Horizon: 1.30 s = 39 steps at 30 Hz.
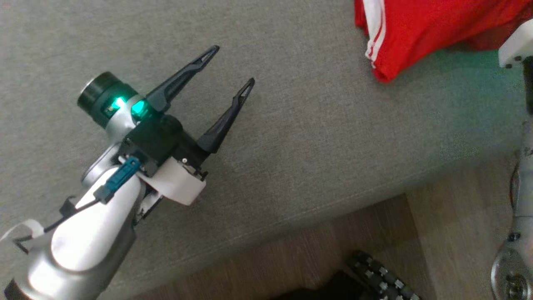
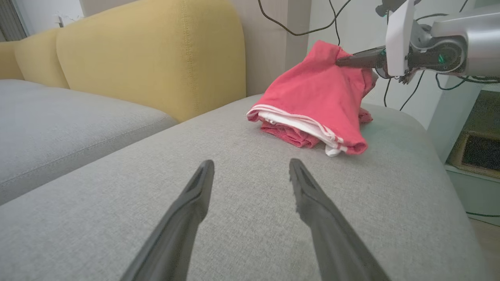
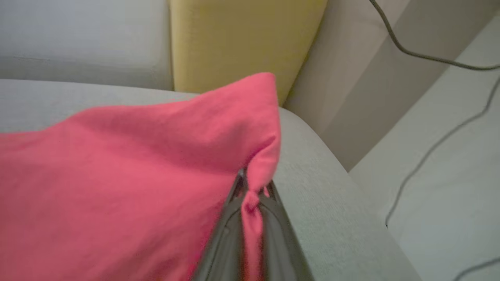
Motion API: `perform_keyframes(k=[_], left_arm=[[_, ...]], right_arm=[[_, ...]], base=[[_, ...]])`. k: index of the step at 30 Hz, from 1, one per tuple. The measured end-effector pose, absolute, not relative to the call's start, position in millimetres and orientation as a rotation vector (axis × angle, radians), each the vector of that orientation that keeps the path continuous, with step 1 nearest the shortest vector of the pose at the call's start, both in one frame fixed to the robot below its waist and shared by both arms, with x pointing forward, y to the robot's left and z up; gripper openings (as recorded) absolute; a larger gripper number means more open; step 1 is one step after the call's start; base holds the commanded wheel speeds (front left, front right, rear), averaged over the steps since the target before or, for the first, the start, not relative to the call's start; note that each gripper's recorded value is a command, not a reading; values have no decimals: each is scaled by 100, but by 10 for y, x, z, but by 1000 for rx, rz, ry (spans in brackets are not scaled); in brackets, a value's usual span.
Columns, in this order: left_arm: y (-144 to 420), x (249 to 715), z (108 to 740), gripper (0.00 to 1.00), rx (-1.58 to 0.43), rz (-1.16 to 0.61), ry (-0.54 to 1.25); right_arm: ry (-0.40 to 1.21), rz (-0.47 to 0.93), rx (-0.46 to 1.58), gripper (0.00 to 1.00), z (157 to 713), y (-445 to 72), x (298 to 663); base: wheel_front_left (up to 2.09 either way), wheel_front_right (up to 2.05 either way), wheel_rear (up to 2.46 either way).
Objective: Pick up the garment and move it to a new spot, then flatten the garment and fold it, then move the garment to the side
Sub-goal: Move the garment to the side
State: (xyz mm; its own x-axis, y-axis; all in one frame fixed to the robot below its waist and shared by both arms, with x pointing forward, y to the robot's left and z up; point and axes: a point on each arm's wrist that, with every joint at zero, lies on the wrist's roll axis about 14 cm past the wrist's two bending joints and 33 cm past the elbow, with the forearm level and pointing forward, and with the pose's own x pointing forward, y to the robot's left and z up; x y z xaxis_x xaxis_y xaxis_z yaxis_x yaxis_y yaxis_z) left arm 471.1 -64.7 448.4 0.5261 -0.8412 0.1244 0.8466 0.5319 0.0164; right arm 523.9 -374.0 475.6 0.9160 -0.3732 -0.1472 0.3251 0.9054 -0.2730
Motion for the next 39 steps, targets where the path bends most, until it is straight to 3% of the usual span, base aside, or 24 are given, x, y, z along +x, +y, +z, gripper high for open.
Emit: perform_keyframes(k=[13,14,15,16,17,28,35,39], left_arm=[[-633,4820,4183,100,-89,-1004,-70],[-625,4826,4180,100,-89,-1001,-70],[-619,4830,4179,100,-89,-998,-69],[-619,4830,4179,100,-89,-998,-69],[-614,4830,4183,100,-88,-997,-69],[-531,4849,4646,100,-145,-903,-123],[-126,4832,4968,100,-193,-701,-141],[211,4766,5145,100,-211,-565,-160]], right_arm=[[285,-451,-222,0,4446,-3915,5249],[296,-447,-215,18,4404,-3891,5253],[300,-443,-210,18,4380,-3872,5258],[300,-443,-210,93,4380,-3872,5258],[301,-442,-206,100,4371,-3859,5263],[226,-400,-185,100,4706,-3664,5266],[163,-248,-161,100,4933,-3111,5239],[107,-91,-98,100,4999,-2550,5188]], base=[[0,0,0],[0,0,0],[0,0,0],[0,0,0],[0,0,0],[0,0,0],[0,0,0],[0,0,0]])
